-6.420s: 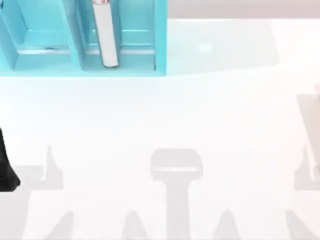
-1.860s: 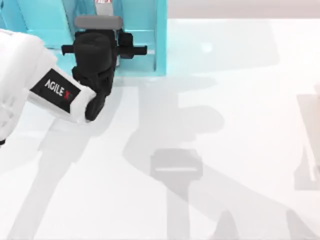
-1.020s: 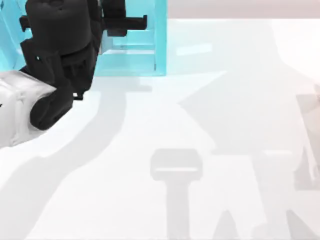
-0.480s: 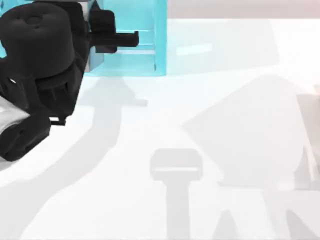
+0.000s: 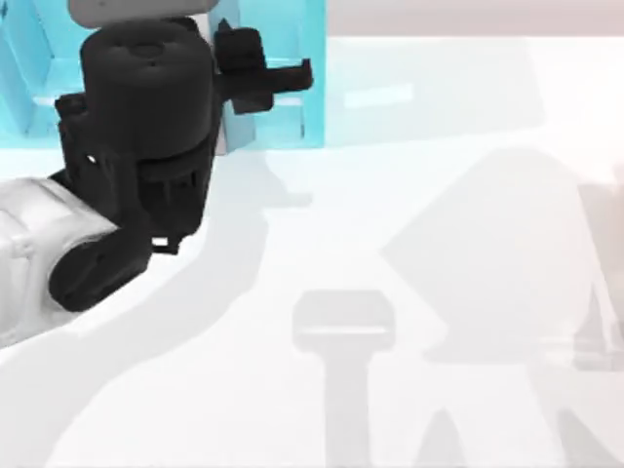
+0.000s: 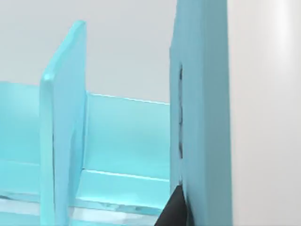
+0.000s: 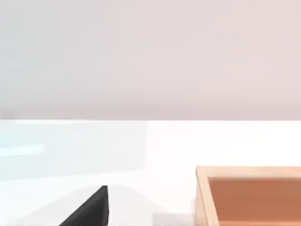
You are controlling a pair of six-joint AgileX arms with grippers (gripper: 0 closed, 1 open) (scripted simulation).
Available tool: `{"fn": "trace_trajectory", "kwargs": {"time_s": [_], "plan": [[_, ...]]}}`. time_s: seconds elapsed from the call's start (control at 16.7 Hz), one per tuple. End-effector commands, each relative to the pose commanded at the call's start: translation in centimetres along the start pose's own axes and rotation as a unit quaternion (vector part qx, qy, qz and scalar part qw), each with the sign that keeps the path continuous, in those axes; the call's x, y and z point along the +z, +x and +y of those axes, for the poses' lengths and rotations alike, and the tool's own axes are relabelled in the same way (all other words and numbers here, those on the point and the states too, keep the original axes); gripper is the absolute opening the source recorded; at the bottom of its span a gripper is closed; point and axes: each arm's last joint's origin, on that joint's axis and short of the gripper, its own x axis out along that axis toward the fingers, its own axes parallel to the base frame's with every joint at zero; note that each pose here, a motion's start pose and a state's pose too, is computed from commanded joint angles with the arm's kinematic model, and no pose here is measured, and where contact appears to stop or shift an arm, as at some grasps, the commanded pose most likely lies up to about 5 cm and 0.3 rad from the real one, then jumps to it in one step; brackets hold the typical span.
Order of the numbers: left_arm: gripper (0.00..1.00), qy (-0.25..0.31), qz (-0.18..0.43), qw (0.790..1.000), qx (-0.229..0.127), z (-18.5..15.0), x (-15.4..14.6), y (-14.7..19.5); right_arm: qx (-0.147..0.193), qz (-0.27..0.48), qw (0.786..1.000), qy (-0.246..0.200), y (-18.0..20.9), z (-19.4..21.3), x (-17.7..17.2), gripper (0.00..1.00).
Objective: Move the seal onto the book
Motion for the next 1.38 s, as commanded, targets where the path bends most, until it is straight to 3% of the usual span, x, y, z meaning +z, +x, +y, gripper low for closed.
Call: {"fn": "trace_trajectory", "kwargs": {"time_s": [0.24,0.42,0.6,0.9,1.14,1.38], "plan": [[0.0,-0.123,0.034,0.992,0.025,-3.6,-3.1,0.2,0.0,0.0,1.0,0.0,0.0,0.0,0.0,1.0],[0.0,-0.239,0.048,0.968,0.054,-6.4,-6.3,-0.3,0.0,0.0,1.0,0.0,0.0,0.0,0.0,1.0],[0.0,-0.36,0.046,0.928,0.081,-9.0,-9.6,-1.5,0.0,0.0,1.0,0.0,0.0,0.0,0.0,1.0],[0.0,-0.531,0.015,0.841,0.102,-11.9,-13.9,-4.1,0.0,0.0,1.0,0.0,0.0,0.0,0.0,1.0],[0.0,-0.612,-0.009,0.785,0.097,-13.3,-16.1,-6.1,0.0,0.0,1.0,0.0,0.0,0.0,0.0,1.0],[0.0,-0.647,-0.021,0.757,0.09,-13.9,-17.0,-7.2,0.0,0.0,1.0,0.0,0.0,0.0,0.0,1.0]]}}
